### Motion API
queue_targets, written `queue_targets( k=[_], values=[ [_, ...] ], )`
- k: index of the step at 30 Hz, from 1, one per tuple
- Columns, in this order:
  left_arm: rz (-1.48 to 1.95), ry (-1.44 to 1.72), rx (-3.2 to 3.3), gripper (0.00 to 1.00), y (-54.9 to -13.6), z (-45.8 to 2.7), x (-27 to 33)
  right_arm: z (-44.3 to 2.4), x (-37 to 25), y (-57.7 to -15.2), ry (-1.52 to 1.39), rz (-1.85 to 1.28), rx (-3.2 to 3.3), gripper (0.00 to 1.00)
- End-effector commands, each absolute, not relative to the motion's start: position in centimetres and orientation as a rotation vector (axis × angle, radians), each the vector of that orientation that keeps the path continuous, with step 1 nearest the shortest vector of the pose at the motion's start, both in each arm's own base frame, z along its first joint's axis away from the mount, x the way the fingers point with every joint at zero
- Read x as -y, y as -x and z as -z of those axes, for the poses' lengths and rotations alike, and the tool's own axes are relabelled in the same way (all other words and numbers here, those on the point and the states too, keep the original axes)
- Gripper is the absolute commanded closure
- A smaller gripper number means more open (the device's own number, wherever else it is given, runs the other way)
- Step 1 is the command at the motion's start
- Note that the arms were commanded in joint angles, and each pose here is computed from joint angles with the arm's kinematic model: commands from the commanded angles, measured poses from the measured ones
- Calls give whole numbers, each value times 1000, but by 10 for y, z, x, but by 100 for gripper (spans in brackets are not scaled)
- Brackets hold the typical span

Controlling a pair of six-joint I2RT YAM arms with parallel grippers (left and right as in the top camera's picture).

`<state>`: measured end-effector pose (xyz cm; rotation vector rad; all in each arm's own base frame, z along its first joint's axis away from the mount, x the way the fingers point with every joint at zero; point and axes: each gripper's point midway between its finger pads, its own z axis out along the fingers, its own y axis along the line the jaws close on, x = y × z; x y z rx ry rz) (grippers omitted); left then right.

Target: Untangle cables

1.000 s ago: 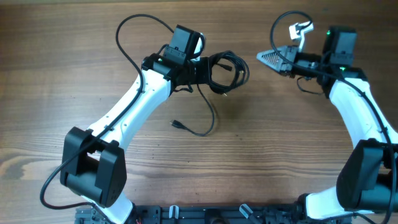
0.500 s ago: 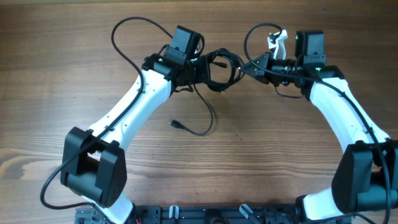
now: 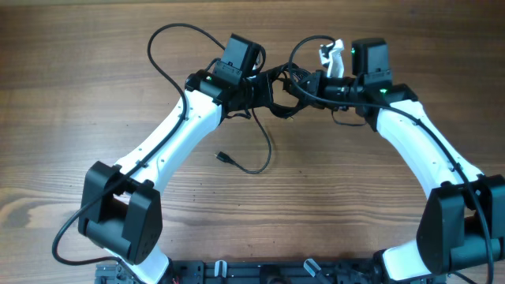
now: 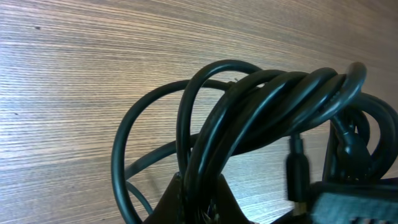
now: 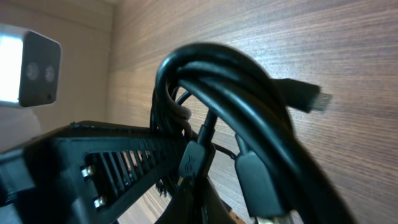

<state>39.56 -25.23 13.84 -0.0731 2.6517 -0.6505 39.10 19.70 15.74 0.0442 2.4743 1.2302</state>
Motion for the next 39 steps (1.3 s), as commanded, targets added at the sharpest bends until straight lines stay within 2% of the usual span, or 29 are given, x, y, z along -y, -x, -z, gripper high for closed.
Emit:
queue_targets(
  k=[1, 6, 9, 14, 17, 19, 22, 24, 29, 39],
  values=[
    [800, 36, -2630, 96, -383, -161, 271, -161, -195, -399, -104, -1145, -2465, 96],
    [828, 26, -2636, 96, -381, -162, 274, -146, -171, -414, -262, -935, -2482, 95],
    [827, 25, -2635, 96, -381, -162, 274, -150, -171, -415, -250, -941, -2469, 94],
    [814, 30, -2633, 96, -382, -162, 273, -213, -197, -396, -25, -1194, -2337, 88],
    [813, 30, -2633, 96, -382, -161, 273, -251, -176, -392, -27, -1194, -2239, 85],
    [814, 30, -2633, 96, -382, -162, 273, -258, -158, -394, -75, -1156, -2222, 83],
    [814, 30, -2633, 96, -382, -162, 273, -239, -120, -399, -221, -1018, -2280, 83],
    [814, 30, -2633, 96, -382, -162, 273, -230, -114, -398, -218, -992, -2309, 82],
    [814, 31, -2632, 96, -382, -162, 273, -200, -122, -388, -205, -985, -2424, 85],
    [814, 31, -2633, 96, -382, -162, 273, -170, -130, -384, -242, -924, -2532, 93]
  ],
)
